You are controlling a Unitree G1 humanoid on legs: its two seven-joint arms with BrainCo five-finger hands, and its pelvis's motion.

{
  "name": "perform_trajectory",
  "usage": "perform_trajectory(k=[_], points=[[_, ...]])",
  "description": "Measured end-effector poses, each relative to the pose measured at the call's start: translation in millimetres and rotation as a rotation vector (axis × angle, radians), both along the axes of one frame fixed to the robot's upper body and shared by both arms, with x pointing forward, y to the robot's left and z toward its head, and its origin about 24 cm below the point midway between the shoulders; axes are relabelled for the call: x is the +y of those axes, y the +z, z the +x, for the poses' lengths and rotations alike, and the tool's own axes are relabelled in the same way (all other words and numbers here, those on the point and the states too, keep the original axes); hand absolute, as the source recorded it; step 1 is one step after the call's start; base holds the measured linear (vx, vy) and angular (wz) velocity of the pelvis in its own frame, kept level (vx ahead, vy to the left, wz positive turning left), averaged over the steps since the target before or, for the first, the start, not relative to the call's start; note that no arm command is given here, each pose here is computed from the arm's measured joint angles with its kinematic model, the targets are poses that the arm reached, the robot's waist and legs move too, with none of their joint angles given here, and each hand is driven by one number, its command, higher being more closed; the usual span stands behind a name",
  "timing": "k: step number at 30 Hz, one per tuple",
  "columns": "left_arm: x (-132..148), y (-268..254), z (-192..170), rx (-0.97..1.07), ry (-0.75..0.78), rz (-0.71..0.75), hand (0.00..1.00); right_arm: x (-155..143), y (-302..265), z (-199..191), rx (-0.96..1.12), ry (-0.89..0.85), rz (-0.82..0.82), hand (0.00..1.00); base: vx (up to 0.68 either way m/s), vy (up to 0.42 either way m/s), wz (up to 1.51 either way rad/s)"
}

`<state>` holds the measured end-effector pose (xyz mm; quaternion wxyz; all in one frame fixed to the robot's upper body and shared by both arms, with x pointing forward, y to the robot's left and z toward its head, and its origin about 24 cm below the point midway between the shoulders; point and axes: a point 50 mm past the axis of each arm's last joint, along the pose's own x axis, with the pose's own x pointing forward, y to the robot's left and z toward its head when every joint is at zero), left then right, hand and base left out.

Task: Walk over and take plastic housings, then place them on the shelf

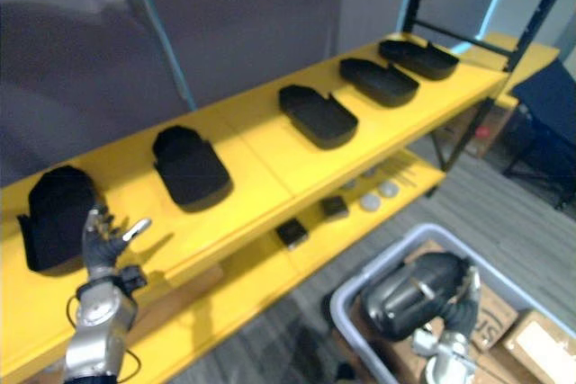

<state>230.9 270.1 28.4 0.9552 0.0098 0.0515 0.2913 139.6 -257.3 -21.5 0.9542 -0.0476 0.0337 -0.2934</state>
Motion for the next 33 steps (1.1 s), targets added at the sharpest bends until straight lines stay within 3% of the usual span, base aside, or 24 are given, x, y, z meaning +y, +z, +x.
perform_trajectory(k=[33], points=[[3.8,-12.9,12.3,0.063,0.160,-0.025,0.00,-0.5,-8.9,-7.9,0.050,0.014,0.011,0.00,-0.02,-0.005,-0.02]])
